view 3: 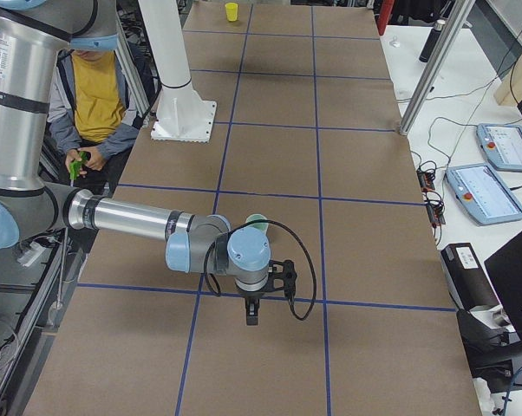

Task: Transfer and stack yellow cup on green cup

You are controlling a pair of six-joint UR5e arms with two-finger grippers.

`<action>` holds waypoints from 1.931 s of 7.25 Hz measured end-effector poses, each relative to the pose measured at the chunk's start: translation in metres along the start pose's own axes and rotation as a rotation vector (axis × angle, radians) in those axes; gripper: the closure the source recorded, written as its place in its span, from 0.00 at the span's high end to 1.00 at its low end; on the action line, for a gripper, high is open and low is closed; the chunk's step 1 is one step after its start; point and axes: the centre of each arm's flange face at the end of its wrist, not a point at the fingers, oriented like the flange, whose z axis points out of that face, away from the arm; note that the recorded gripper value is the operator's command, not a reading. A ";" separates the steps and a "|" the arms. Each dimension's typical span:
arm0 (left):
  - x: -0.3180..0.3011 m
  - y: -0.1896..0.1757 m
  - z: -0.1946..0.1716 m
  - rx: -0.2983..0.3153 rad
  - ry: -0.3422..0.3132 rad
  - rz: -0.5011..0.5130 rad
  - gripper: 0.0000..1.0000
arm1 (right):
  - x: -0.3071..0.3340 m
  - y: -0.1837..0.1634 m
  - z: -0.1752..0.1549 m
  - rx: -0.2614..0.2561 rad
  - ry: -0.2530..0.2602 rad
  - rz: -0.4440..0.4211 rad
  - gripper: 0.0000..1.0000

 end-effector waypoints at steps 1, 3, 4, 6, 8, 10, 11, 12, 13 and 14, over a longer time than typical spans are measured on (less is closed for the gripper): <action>0.009 0.009 0.016 0.051 -0.099 -0.081 1.00 | 0.001 0.001 0.002 -0.003 -0.001 0.003 1.00; 0.000 0.027 0.040 0.138 -0.332 -0.236 1.00 | 0.005 0.003 0.006 -0.012 -0.002 0.013 1.00; -0.019 0.040 0.049 0.179 -0.451 -0.314 1.00 | 0.006 0.003 0.007 -0.014 -0.002 0.015 1.00; -0.050 0.079 0.067 0.221 -0.651 -0.476 1.00 | 0.009 0.005 0.010 -0.020 -0.005 0.022 1.00; -0.053 0.134 0.092 0.256 -0.901 -0.618 1.00 | 0.011 0.007 0.012 -0.026 -0.007 0.028 1.00; -0.065 0.176 0.097 0.313 -1.146 -0.733 1.00 | 0.011 0.007 0.012 -0.026 -0.009 0.028 1.00; -0.072 0.192 0.095 0.325 -1.248 -0.787 1.00 | 0.010 0.006 0.012 -0.023 -0.009 0.026 1.00; -0.075 0.210 0.094 0.322 -1.337 -0.837 1.00 | 0.009 0.005 0.011 -0.021 -0.009 0.024 1.00; -0.073 0.231 0.094 0.304 -1.418 -0.884 1.00 | 0.009 0.004 0.010 -0.020 -0.009 0.022 1.00; -0.067 0.254 0.097 0.283 -1.477 -0.927 1.00 | 0.009 0.004 0.010 -0.019 -0.008 0.021 1.00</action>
